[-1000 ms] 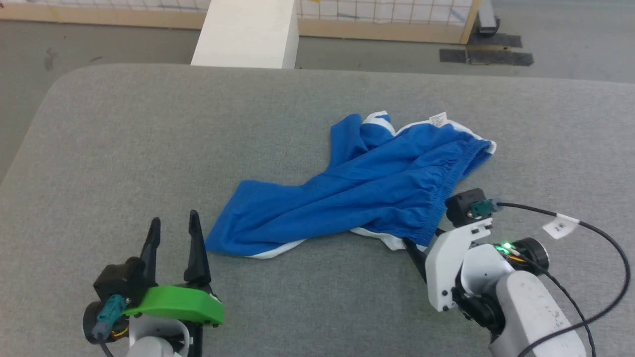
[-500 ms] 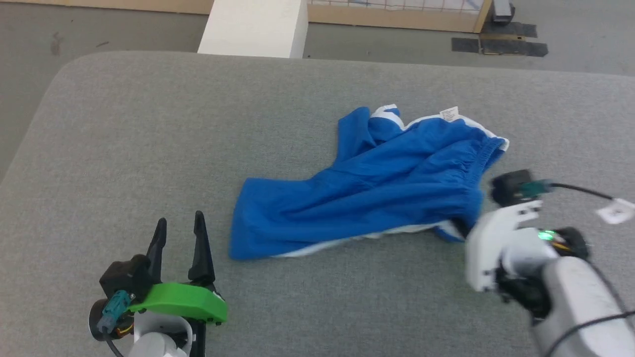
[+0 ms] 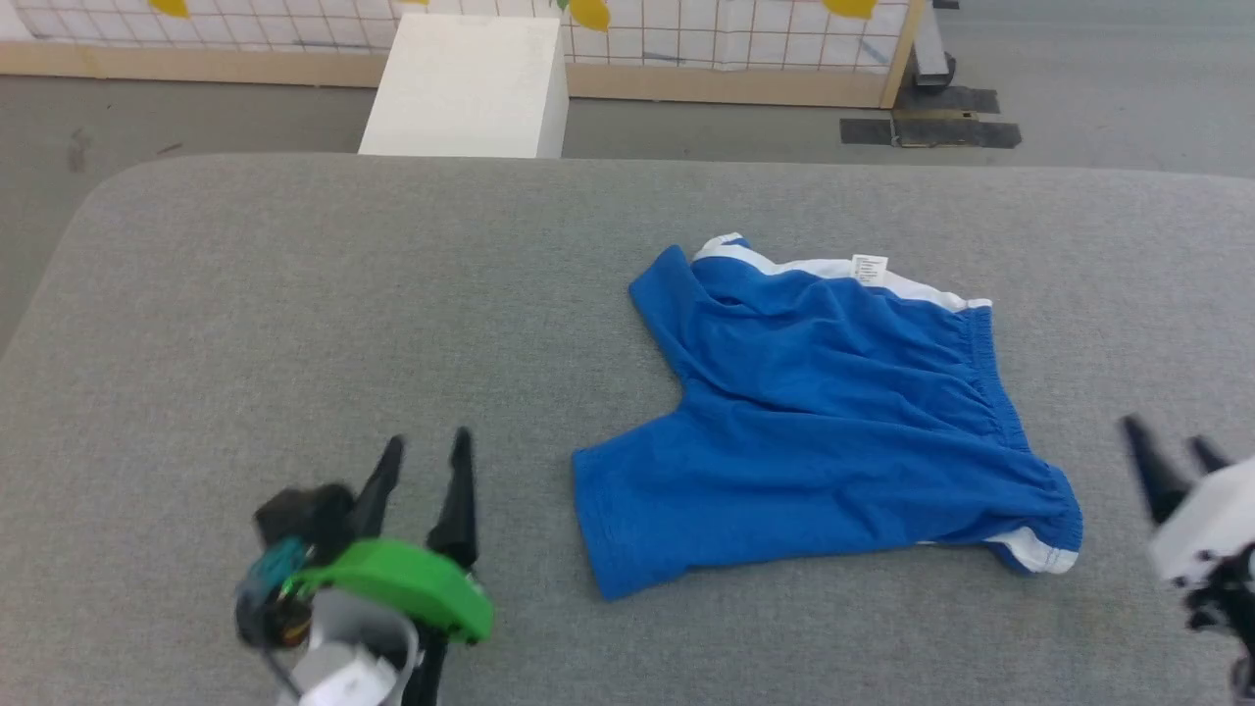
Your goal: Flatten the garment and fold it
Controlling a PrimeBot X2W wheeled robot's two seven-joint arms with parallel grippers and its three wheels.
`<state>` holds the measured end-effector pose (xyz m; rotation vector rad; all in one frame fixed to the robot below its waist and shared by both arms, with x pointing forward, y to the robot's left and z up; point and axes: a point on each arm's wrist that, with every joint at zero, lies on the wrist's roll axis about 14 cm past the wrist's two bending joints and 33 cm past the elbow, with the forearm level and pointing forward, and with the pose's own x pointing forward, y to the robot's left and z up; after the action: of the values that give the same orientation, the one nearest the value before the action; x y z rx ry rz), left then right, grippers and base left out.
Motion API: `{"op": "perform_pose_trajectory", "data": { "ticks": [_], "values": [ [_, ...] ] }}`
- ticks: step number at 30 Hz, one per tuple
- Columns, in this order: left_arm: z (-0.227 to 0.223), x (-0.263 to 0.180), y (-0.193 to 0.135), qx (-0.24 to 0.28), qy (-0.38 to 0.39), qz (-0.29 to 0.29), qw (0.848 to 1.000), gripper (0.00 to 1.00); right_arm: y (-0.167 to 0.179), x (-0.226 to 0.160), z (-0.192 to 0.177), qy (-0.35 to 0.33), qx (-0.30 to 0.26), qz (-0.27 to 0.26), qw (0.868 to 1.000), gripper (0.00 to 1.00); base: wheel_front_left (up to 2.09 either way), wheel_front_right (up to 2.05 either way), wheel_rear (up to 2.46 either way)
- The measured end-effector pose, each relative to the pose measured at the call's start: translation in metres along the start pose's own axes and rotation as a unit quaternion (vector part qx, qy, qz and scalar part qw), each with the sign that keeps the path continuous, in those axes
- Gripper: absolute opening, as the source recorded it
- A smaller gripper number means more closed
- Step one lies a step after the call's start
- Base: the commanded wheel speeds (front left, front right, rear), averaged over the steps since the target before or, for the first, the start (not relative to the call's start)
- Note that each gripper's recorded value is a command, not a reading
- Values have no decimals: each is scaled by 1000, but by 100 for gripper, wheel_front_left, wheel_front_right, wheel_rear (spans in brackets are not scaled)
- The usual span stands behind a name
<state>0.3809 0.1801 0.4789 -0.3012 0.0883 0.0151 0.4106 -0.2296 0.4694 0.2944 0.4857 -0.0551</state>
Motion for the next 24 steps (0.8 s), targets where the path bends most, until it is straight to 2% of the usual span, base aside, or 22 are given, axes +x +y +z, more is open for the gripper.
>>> {"op": "perform_pose_trajectory", "data": {
  "ticks": [4, 6, 10, 14, 16, 20, 24],
  "values": [
    [10, 24, -43, 14, 27, -76, 997, 100, -22, -12, 27, -75, 14, -29, 997, 100, 0, 0, 0],
    [21, 39, -70, 41, 32, -124, 991, 100, -28, -15, 33, -101, 26, -33, 994, 100, 0, 0, 0],
    [24, 67, -112, 74, 71, -182, 978, 100, -32, -14, 27, -109, 35, -34, 993, 100, 0, 0, 0],
    [-21, 79, -130, 107, 191, -201, 955, 100, -35, -12, 12, -97, 47, -35, 994, 100, 0, 0, 0],
    [-52, 78, -134, 126, 262, -205, 935, 100, -40, -11, 4, -89, 54, -41, 994, 100, 0, 0, 0],
    [-87, 84, -137, 143, 335, -199, 910, 100, -53, -12, -10, -79, 63, -60, 993, 100, 0, 0, 0],
    [-116, 90, -130, 153, 382, -181, 893, 100, -70, -15, -16, -84, 77, -83, 990, 100, 0, 0, 0]
  ]
}}
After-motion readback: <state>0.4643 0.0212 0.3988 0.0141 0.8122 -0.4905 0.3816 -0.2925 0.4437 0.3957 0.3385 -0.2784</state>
